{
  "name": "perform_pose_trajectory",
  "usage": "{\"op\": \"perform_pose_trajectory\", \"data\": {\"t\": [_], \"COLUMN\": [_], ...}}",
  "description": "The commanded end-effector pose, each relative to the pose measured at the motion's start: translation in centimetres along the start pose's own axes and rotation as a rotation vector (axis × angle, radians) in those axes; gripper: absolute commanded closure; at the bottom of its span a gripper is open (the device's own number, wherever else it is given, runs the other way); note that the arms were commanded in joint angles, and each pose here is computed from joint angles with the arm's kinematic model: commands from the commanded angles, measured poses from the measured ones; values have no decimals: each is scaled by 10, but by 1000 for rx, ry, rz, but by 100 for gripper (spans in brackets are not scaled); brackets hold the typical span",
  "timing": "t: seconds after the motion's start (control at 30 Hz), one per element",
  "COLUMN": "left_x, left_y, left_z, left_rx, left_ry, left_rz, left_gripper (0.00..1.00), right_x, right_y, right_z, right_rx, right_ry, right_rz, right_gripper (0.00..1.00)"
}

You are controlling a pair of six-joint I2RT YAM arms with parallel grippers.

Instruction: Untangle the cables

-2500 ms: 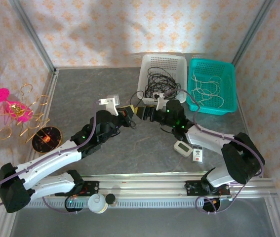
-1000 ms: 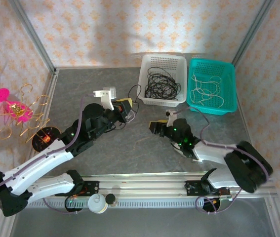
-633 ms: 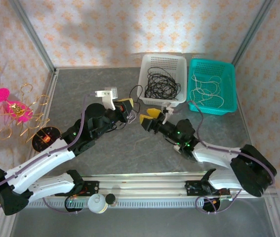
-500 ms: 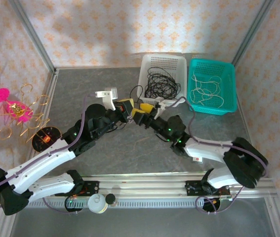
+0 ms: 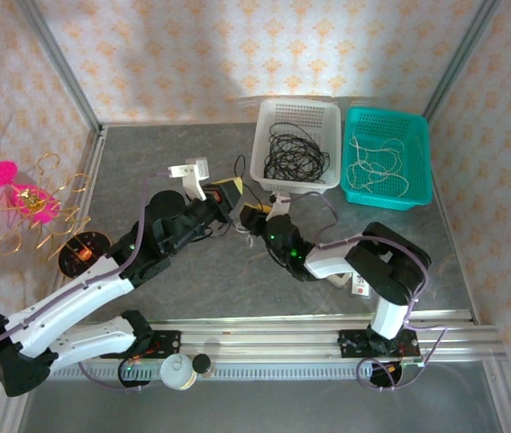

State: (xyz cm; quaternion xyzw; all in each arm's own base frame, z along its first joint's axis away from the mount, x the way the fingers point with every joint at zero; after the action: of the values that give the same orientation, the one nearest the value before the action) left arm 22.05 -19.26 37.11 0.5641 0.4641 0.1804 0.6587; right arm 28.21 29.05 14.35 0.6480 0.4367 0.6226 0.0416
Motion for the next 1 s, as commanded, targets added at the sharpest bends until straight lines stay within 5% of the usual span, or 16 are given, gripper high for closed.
{"op": "perform_pose_trajectory", "data": {"t": [0.0, 0.53, 0.83, 0.97], "left_x": [-14, -19, -15, -9], "left_y": [41, 85, 78, 69], "left_z": [-15, -14, -9, -10], "left_rx": [-116, -177, -128, -109], "left_ry": [-21, 96, 108, 114], "left_rz": [40, 185, 202, 187], "left_gripper": [100, 100, 100, 100], "right_x": [-16, -63, -6, 23], "right_y": [-17, -47, 17, 55], "right_z": [-5, -40, -65, -81], "right_rx": [57, 262, 200, 225], "right_ry": [-31, -138, -42, 152], "right_rz": [-48, -291, -372, -378], "right_gripper": [51, 46, 34, 33]}}
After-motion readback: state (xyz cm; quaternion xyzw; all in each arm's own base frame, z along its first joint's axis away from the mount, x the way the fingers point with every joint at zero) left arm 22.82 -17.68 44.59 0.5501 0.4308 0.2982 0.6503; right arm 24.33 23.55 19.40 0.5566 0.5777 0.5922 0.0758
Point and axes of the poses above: each hand's point on the last joint's axis, 136 mm out from that joint toward the fingers, its own z axis out along the fingers, its own x axis along the line the jaws close on, y = z × x, the point moved 7 cm from there along -z, back along the fingers, and after that the axes turned 15 degrees about z, right-handed, at the moved point
